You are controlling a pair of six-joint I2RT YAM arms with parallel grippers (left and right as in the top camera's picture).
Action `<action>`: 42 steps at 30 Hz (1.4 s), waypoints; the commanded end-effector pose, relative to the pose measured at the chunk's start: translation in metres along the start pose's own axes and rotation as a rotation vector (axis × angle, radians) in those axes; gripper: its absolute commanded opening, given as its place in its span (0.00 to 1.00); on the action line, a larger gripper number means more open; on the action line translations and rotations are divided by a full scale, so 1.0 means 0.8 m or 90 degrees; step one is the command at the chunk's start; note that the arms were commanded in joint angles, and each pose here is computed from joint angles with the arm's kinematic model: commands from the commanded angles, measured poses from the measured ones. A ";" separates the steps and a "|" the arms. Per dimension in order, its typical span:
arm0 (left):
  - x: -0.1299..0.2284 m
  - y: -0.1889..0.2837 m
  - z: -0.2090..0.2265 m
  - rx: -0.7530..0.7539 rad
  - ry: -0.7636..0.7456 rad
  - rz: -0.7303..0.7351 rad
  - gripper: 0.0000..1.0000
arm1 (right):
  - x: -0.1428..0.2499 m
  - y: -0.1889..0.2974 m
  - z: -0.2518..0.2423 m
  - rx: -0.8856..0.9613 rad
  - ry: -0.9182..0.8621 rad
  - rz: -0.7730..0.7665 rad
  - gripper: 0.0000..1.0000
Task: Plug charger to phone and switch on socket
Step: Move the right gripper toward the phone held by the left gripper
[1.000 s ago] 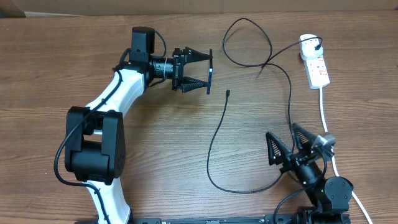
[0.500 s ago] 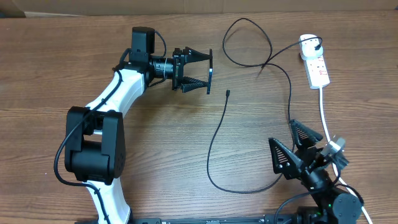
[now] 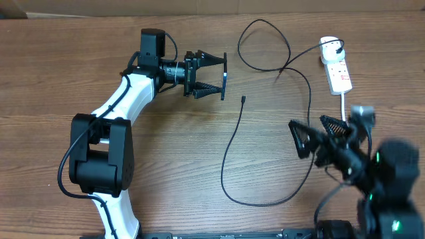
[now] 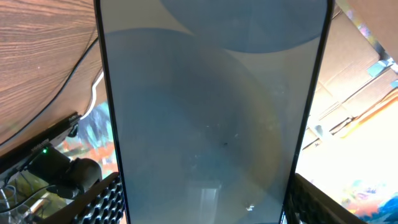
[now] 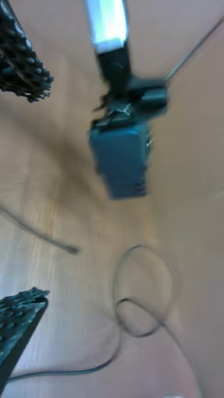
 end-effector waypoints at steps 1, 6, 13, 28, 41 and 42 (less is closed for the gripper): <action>0.006 0.003 -0.010 0.004 0.005 0.023 0.41 | -0.024 -0.013 0.002 0.022 0.027 0.053 1.00; 0.006 0.003 -0.010 0.004 0.009 0.021 0.41 | -0.027 -0.045 -0.014 0.104 0.018 0.154 1.00; 0.006 0.003 -0.010 0.004 0.024 0.021 0.41 | -0.021 -0.097 0.009 0.011 -0.048 0.205 1.00; 0.000 0.003 -0.010 0.005 0.026 0.004 0.41 | -0.005 -0.168 0.037 0.062 0.011 0.230 1.00; -0.002 0.002 -0.010 0.004 0.026 -0.005 0.40 | 0.014 -0.232 0.088 0.091 0.053 0.246 1.00; -0.002 0.002 -0.009 0.004 0.026 -0.005 0.40 | 0.008 -0.230 0.090 0.092 0.053 0.244 1.00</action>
Point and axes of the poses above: each gripper's point midway between its finger pads, its own y axis back along the fingers, its own z axis along the line the jaws close on, x = y × z, the point moved 1 cm from there along y, back along the fingers, and after that the axes turned 3 degrees about y, right-handed, at the moved point
